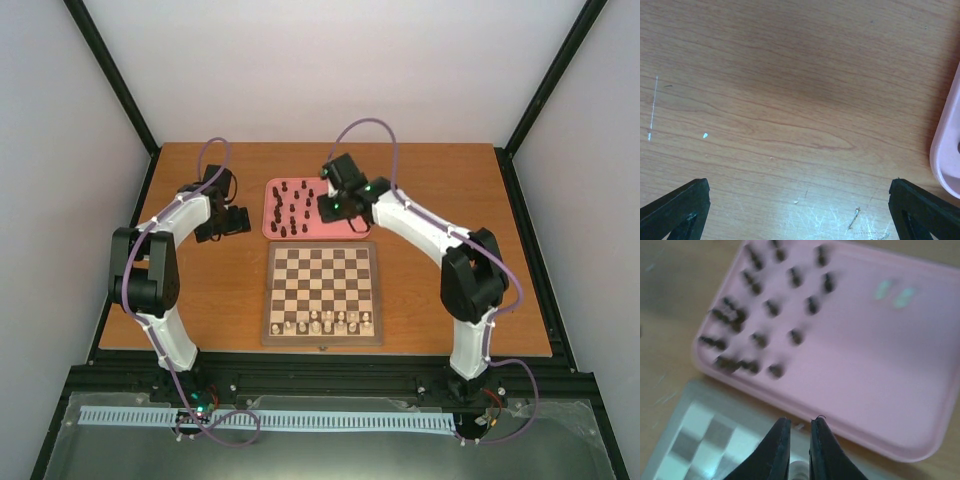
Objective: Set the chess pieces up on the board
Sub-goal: Place the chess piece on the chessboard.
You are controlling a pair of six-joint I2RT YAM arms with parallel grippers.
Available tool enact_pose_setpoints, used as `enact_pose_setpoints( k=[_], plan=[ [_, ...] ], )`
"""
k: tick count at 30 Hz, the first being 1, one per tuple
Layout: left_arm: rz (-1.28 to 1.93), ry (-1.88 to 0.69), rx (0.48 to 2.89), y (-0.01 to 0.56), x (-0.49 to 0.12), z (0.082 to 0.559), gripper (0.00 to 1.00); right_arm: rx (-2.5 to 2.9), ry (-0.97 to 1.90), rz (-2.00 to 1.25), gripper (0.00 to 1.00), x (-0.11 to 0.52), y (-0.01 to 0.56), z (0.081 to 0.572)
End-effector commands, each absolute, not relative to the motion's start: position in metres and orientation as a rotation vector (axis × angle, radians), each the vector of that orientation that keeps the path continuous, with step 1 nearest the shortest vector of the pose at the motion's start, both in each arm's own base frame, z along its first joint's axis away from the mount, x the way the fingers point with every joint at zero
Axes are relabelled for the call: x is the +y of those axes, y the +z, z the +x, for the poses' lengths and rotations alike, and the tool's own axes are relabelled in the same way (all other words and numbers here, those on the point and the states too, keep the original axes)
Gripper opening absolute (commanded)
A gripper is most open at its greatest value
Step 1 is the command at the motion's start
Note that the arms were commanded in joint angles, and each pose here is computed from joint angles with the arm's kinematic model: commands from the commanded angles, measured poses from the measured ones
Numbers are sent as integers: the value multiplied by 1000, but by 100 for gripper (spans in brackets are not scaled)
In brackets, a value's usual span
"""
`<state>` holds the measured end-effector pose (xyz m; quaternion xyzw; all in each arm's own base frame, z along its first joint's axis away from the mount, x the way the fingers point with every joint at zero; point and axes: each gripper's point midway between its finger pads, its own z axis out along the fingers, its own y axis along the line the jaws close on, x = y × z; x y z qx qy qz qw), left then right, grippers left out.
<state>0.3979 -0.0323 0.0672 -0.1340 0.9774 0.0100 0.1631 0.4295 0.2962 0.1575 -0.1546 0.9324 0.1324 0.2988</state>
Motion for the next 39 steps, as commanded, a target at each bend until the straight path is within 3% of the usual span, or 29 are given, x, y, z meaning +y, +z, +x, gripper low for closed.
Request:
enact_pose_setpoints(
  k=[1, 13, 39],
  plan=[
    [-360, 23, 2735, 87, -33, 407, 100, 2448, 457, -463, 11, 321, 163, 380],
    [-361, 22, 2701, 97, -31, 400, 100, 2460, 458, -758, 11, 380, 112, 262],
    [-365, -7, 2682, 102, -34, 400, 100, 2530, 430, -922, 11, 385, 83, 180]
  ],
)
